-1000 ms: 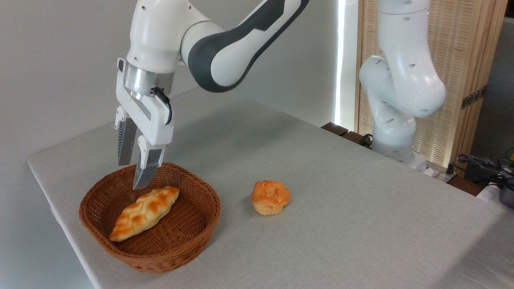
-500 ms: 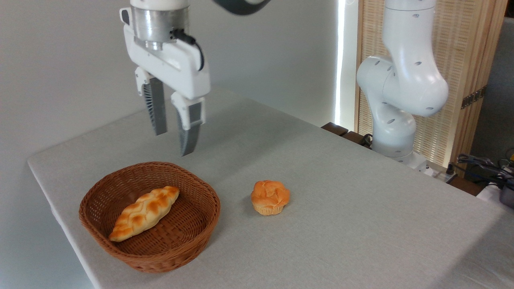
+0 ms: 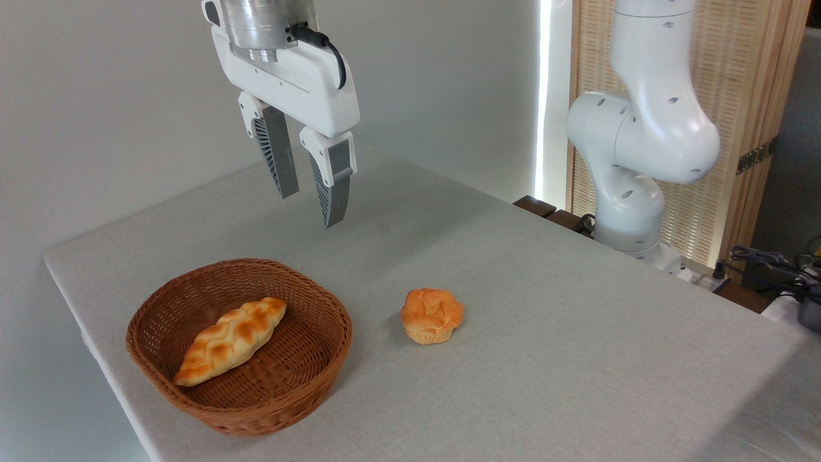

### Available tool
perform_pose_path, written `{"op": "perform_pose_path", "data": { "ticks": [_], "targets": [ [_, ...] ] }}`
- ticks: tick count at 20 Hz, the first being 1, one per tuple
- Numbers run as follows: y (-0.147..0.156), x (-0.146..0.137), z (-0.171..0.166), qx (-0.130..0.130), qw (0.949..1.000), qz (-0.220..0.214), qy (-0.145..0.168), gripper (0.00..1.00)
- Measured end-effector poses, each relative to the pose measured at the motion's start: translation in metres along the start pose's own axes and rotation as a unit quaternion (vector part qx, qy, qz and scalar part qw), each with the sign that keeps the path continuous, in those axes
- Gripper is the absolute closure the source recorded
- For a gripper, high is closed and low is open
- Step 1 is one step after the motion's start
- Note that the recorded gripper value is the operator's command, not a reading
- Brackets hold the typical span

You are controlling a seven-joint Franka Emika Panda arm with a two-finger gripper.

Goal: Put bread into the basket

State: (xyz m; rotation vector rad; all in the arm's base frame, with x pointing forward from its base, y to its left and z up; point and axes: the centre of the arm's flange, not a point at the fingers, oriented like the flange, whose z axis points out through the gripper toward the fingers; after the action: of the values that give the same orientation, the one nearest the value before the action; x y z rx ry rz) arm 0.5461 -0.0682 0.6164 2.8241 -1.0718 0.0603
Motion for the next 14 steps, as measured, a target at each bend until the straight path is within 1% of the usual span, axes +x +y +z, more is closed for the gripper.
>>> {"op": "perform_pose_path", "data": {
  "ticks": [3, 6, 14],
  "targets": [
    [-0.0032, -0.0021, 0.0002, 0.013, 0.9999, 0.002, -0.010, 0.00],
    [-0.0039, -0.0026, 0.0002, 0.020, 0.9995, 0.018, -0.016, 0.00],
    [-0.0035, -0.0022, -0.0006, 0.022, 0.9994, 0.021, -0.016, 0.00]
  ]
}}
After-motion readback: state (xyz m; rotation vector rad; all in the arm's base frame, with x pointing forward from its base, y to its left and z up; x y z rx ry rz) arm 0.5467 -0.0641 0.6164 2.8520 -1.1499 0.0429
